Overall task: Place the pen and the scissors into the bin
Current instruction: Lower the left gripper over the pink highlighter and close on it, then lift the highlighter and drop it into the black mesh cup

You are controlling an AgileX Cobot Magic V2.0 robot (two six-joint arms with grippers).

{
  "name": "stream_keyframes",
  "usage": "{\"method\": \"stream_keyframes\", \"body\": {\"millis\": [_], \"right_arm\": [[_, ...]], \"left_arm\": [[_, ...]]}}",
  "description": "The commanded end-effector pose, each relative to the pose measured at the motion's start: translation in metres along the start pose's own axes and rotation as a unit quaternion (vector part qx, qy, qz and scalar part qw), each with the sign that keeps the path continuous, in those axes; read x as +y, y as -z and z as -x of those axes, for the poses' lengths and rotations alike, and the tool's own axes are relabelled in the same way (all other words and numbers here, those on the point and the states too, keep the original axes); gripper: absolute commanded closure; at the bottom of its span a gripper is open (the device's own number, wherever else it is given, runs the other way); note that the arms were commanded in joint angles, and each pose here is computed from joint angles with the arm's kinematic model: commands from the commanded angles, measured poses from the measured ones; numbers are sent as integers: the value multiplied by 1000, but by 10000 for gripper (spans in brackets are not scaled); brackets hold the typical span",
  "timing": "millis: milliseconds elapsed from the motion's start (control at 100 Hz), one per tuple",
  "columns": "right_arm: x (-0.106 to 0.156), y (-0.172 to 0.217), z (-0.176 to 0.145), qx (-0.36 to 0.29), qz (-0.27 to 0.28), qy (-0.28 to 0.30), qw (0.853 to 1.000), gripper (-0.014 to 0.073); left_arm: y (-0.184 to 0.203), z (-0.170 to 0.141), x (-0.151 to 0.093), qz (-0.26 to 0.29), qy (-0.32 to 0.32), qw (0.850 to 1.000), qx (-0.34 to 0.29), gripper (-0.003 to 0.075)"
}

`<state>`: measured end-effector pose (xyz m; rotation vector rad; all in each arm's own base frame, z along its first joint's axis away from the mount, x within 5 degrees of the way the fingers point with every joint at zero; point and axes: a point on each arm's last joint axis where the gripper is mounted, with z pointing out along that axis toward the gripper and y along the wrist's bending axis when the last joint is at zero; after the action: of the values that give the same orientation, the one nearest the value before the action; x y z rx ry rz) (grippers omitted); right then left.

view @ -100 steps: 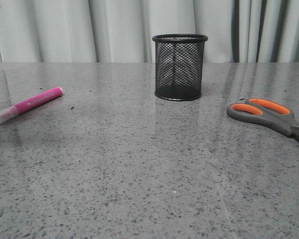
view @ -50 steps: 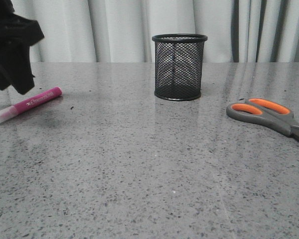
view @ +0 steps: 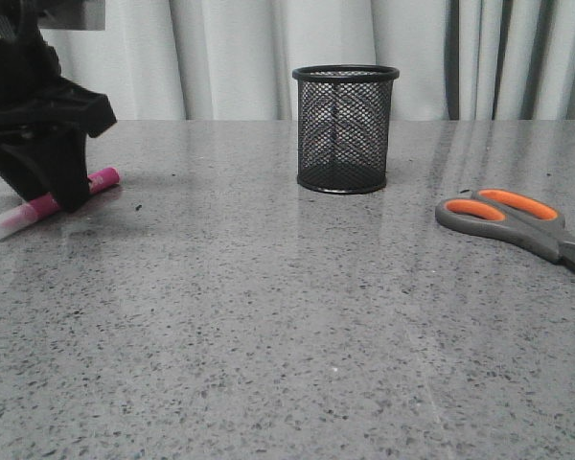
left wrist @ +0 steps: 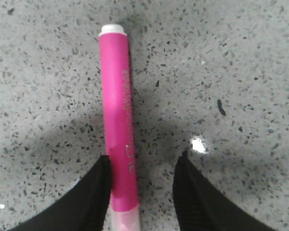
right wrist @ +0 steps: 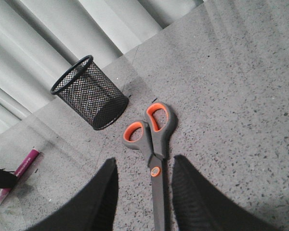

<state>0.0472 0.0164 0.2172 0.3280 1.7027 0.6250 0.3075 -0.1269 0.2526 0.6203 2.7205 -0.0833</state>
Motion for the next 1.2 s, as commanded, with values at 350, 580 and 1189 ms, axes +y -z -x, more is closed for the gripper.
{"method": "stream_keyframes", "body": {"millis": [350, 580, 1189], "right_arm": [[8, 5, 15, -52, 18, 9, 998, 356], [8, 5, 15, -52, 18, 9, 998, 356], [8, 5, 15, -52, 17, 11, 998, 356]], "left_arm": [[6, 14, 1, 16, 6, 999, -47, 474], [-12, 6, 0, 9, 5, 1000, 19, 739], [139, 90, -61, -129, 96, 809, -566, 739]]}}
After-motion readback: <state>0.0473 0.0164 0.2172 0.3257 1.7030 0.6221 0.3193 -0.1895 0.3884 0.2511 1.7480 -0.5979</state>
